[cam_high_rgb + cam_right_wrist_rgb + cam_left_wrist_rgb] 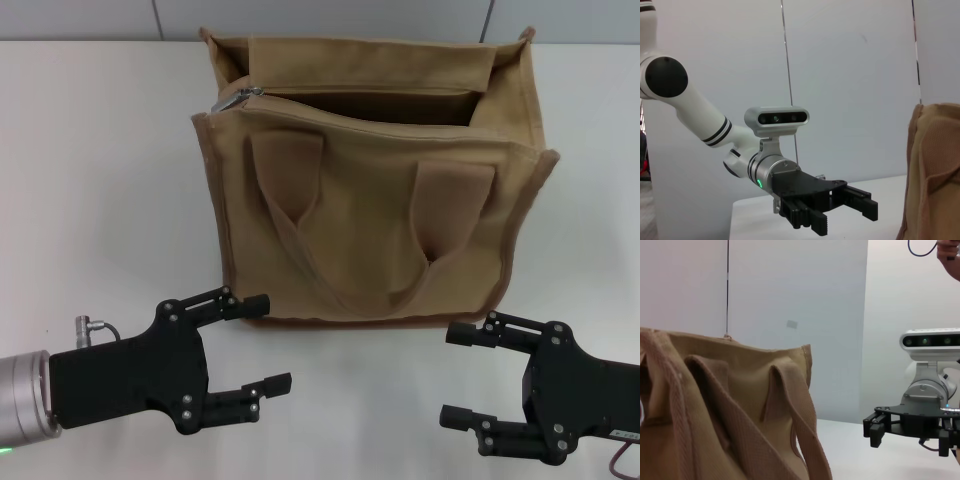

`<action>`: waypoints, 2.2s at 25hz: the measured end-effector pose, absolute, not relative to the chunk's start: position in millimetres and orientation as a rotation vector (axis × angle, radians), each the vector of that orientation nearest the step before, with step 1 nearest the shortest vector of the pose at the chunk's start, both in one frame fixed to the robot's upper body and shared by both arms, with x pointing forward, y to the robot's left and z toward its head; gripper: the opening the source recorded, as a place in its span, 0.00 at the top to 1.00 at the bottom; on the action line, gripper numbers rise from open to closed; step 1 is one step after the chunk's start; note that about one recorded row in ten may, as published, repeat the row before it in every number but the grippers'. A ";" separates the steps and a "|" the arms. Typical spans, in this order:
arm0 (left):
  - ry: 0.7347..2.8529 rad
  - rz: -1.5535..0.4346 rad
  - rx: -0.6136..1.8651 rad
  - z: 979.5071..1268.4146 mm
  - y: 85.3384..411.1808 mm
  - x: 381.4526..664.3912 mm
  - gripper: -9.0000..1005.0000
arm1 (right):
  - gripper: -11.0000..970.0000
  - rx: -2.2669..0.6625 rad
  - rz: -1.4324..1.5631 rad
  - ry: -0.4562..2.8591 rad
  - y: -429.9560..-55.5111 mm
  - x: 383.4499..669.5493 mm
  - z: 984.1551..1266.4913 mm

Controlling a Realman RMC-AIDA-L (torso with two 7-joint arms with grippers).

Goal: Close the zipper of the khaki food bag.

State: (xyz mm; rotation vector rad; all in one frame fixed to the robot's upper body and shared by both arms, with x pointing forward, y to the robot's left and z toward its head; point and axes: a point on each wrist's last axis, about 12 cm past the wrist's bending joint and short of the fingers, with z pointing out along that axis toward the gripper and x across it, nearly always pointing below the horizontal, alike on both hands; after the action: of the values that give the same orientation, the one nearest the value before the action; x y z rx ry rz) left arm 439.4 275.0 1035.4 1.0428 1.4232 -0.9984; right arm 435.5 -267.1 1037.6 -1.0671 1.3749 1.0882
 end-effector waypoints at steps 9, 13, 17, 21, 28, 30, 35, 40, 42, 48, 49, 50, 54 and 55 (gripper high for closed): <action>1.411 -0.883 0.965 1035.8 290.4 435.5 0.23 | 0.23 -1.051 1.091 1.372 -267.2 434.6 1037.7; 1.422 -0.688 0.833 1035.0 313.3 434.5 0.24 | 0.23 -1.050 1.099 1.367 -265.9 434.8 1037.9; 1.441 -0.511 0.693 1027.7 321.5 442.3 0.25 | 0.23 -1.051 1.107 1.355 -262.8 436.0 1038.2; 1.431 -0.410 0.624 1022.0 306.2 463.5 0.25 | 0.23 -1.049 1.117 1.348 -260.1 436.9 1038.3; 1.404 -0.400 0.635 1025.1 276.4 493.3 0.26 | 0.23 -1.039 1.124 1.352 -259.5 435.1 1037.2; 1.380 -0.398 0.582 1029.7 273.9 498.5 0.27 | 0.23 -1.035 1.125 1.354 -259.7 433.9 1036.6; 1.344 -0.387 0.485 1036.5 273.4 504.7 0.27 | 0.23 -1.018 1.125 1.337 -257.1 429.3 1034.3; 1.314 -0.412 0.468 1040.5 267.6 506.8 0.28 | 0.23 -1.010 1.119 1.333 -257.6 428.6 1034.2; 1.297 -0.425 0.458 1042.1 265.7 505.7 0.28 | 0.23 -1.009 1.119 1.331 -257.7 428.6 1034.4; 1.265 -0.442 0.385 1044.0 264.2 500.1 0.29 | 0.23 -0.971 1.152 1.279 -258.6 427.7 1041.9; 1.264 -0.444 0.382 1043.9 264.0 499.5 0.29 | 0.23 -0.969 1.156 1.270 -258.7 427.5 1042.9; 1.264 -0.445 0.384 1043.8 263.8 499.2 0.30 | 0.23 -0.969 1.159 1.265 -259.0 427.4 1043.6; 1.264 -0.450 0.388 1043.3 263.4 497.7 0.30 | 0.23 -0.954 1.178 1.233 -259.5 428.3 1048.7; 1.263 -0.452 0.388 1043.1 263.1 497.1 0.30 | 0.23 -0.940 1.187 1.223 -260.2 428.7 1050.9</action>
State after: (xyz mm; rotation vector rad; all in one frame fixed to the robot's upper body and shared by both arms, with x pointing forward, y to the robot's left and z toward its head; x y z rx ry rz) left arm 497.1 263.1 1043.1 0.3877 1.2632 -0.4524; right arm 428.7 -260.2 1050.9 -0.9397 1.2231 1.1867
